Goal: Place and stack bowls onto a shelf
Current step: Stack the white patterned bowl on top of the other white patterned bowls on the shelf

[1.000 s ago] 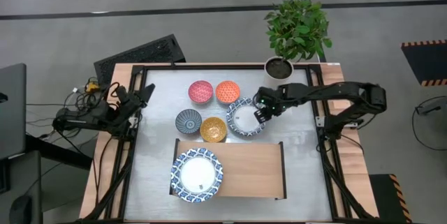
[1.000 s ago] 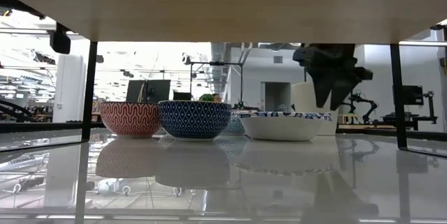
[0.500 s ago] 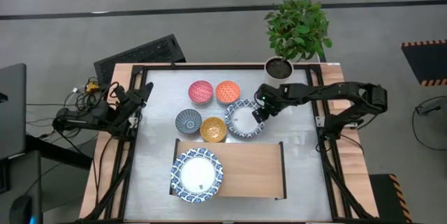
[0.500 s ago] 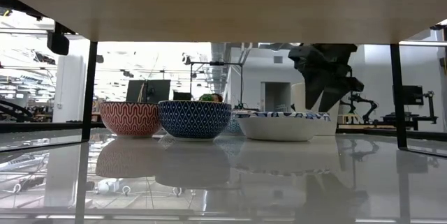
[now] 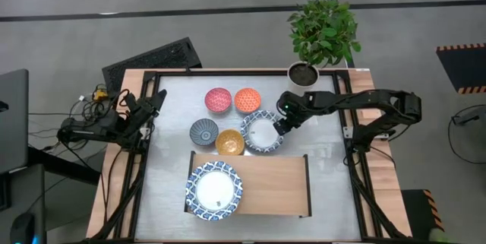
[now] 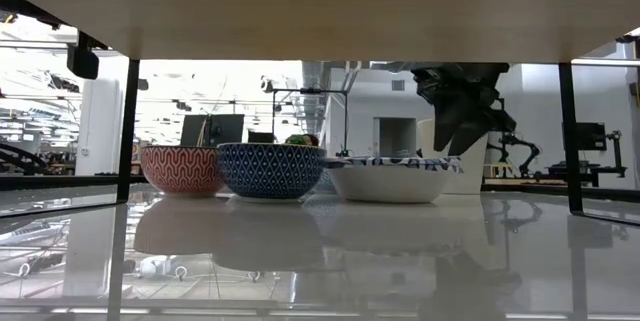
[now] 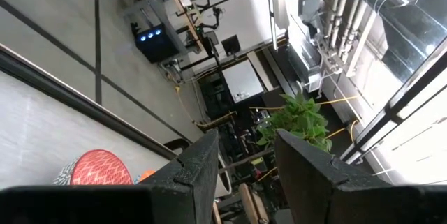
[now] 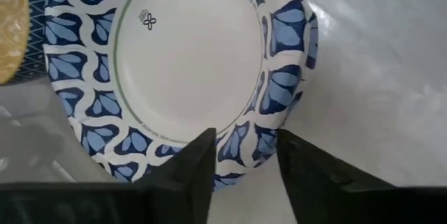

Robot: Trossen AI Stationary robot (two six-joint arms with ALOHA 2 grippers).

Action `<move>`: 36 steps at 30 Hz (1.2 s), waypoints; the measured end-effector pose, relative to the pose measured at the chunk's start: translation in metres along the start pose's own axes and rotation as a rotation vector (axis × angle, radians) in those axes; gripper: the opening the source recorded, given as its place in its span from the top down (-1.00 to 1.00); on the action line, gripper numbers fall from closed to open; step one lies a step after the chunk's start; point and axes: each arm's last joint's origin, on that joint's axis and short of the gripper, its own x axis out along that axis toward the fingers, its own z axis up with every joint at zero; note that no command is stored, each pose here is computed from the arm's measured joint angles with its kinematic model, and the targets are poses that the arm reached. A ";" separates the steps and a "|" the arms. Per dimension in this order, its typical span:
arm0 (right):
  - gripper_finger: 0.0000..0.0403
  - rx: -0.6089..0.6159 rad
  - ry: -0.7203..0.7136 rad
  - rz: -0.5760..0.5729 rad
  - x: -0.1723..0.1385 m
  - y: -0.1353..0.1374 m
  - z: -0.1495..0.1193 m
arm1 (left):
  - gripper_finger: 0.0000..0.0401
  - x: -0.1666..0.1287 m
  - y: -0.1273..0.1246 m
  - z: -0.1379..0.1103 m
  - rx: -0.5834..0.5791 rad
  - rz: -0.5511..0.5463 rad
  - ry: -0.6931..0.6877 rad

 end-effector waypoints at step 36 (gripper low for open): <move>-0.05 0.006 0.011 -0.074 -0.004 0.009 0.006 | 0.36 0.000 -0.001 -0.001 0.036 -0.029 0.039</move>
